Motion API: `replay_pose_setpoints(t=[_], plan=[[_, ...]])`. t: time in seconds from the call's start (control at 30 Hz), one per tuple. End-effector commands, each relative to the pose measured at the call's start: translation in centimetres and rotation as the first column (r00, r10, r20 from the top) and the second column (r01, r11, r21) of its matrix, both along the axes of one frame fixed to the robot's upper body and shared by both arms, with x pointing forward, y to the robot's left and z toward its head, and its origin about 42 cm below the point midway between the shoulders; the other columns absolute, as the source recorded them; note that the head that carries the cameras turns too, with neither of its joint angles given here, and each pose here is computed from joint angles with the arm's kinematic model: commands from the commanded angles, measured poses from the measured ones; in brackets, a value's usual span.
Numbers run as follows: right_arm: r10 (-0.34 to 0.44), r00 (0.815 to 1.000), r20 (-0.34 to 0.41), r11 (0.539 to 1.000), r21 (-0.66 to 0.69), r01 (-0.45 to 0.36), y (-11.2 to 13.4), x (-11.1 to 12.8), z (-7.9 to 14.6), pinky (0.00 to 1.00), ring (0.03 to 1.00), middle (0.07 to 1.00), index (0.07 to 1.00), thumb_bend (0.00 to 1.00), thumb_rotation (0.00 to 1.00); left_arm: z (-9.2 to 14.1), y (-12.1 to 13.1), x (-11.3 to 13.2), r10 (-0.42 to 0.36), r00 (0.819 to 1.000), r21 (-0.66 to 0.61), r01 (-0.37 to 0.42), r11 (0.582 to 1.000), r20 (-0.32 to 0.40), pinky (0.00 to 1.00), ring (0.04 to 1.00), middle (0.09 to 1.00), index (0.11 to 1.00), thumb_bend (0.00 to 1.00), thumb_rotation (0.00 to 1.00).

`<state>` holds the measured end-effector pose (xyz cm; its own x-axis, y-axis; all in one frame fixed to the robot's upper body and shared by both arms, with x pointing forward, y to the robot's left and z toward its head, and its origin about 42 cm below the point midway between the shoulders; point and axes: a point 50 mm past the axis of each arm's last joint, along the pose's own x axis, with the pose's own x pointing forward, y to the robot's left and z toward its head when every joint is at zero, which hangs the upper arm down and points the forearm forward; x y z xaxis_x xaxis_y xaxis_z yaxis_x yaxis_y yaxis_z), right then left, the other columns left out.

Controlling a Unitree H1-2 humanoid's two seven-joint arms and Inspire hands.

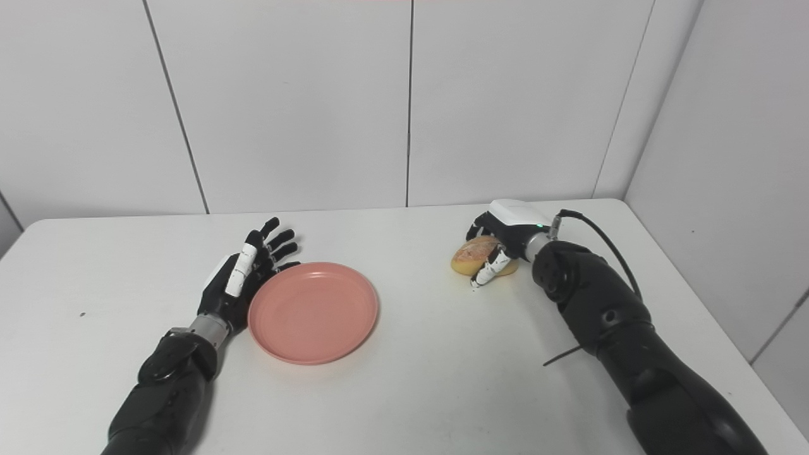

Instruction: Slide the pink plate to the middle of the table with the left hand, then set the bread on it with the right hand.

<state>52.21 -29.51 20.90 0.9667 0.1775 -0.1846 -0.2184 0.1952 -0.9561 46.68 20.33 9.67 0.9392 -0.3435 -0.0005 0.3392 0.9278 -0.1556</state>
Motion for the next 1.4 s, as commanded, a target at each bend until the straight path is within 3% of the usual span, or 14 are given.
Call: replay_pose_setpoints(t=[0.0, 0.5, 0.63, 1.03, 1.17, 1.3, 1.37], plan=[[0.025, 0.992, 0.126, 0.999, 0.023, -0.028, 0.0, 0.9, 2.8, 0.39, 0.458, 0.485, 0.499, 0.54, 0.0, -5.8, 0.3, -4.2, 0.002, 0.983, -0.009, -0.004, 1.0, -0.185, 0.78, 0.91, 0.922, 0.968, 0.91, 0.82], [0.044, 0.991, 0.127, 0.999, 0.009, -0.046, -0.1, 0.7, 3.0, 0.4, 0.466, 0.503, 0.474, 0.53, 0.0, -5.7, 0.4, -4.1, 0.001, 0.982, -0.007, -0.002, 1.0, -0.187, 0.77, 0.908, 0.918, 0.966, 0.91, 0.82], [0.095, 0.982, 0.16, 0.995, 0.009, -0.097, 0.5, 0.4, 4.0, 0.35, 0.417, 0.456, 0.502, 0.53, 0.0, -5.7, 0.3, -4.2, -0.003, 0.982, -0.011, 0.0, 1.0, -0.19, 0.77, 0.911, 0.915, 0.965, 0.9, 0.82], [0.269, 0.938, 0.219, 0.961, -0.001, -0.275, 5.8, -1.3, 9.9, 0.35, 0.425, 0.467, 0.498, 0.53, 0.0, -6.0, -0.6, -4.3, -0.012, 0.981, -0.005, 0.011, 1.0, -0.193, 0.73, 0.905, 0.902, 0.957, 0.91, 0.83], [0.354, 0.917, 0.182, 0.934, -0.023, -0.356, 8.0, -2.4, 11.6, 0.34, 0.411, 0.458, 0.501, 0.53, 0.0, -6.0, -1.2, -4.3, -0.014, 0.981, -0.011, 0.012, 1.0, -0.196, 0.75, 0.904, 0.908, 0.963, 0.91, 0.83], [0.419, 0.892, 0.168, 0.908, -0.054, -0.416, 9.8, -3.3, 12.5, 0.44, 0.467, 0.5, 0.469, 0.53, 0.0, -5.9, -1.6, -4.2, -0.015, 0.98, -0.012, 0.013, 1.0, -0.196, 0.76, 0.905, 0.901, 0.96, 0.92, 0.82], [0.443, 0.882, 0.16, 0.897, -0.059, -0.439, 10.6, -3.7, 12.7, 0.37, 0.429, 0.478, 0.489, 0.53, 0.0, -6.0, -1.9, -4.2, -0.011, 0.98, -0.009, 0.009, 1.0, -0.198, 0.75, 0.905, 0.9, 0.957, 0.93, 0.82]])
